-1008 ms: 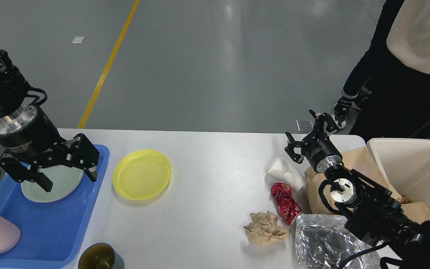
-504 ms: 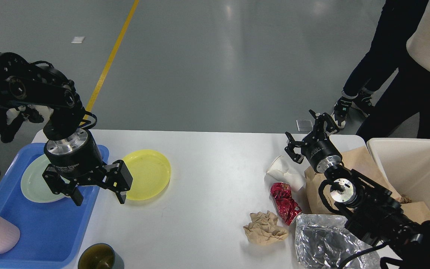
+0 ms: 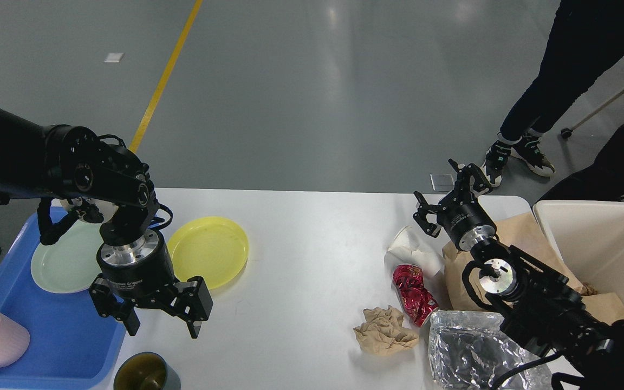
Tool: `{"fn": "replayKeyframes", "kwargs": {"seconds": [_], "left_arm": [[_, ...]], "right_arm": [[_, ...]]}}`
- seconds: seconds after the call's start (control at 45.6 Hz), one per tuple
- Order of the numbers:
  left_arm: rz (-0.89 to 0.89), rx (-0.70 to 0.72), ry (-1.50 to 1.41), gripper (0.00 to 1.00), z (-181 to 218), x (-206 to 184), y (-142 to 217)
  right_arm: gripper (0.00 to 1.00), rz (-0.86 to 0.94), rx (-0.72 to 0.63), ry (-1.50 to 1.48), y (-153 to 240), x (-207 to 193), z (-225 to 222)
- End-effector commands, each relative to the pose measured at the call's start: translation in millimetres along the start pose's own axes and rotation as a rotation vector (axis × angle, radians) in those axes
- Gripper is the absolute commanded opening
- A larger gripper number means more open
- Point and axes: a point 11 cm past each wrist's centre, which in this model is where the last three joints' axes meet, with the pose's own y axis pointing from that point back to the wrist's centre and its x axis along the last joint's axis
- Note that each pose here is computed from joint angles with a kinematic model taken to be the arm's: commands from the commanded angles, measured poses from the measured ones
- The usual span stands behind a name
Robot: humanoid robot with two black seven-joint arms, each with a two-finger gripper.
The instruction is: Tidy desktop
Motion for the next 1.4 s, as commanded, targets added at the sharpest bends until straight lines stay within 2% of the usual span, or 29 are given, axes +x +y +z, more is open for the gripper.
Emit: {"fn": "replayKeyframes", "kwargs": {"seconds": [0.0,0.329,0.482,1.161,1.381], "left_arm": [[-0.017,0.006,-0.005,0.96,1.1,-3.2,-5.4],[0.048,0.018,0.013,0.96,-5.7,3.2,-18.2],[0.083,0.027,0.024,0.96,-9.9,6.5,-34.8],[0.035,0.053,0.070,0.96,-29.7,2.0,-69.2],[0.096,0.056,0.087,0.96,-35.4,7.2,-83.1]], "right_arm": [[1.00,0.000,0.000,-0.001,0.0,0.0,0.0],[1.00,0.000,0.000,0.001,0.0,0.0,0.0],[1.00,0.000,0.000,-0.001,0.0,0.0,0.0],[1.00,0.000,0.000,-0.001,0.0,0.0,0.0],[1.00,0.000,0.000,0.001,0.0,0.0,0.0]]}}
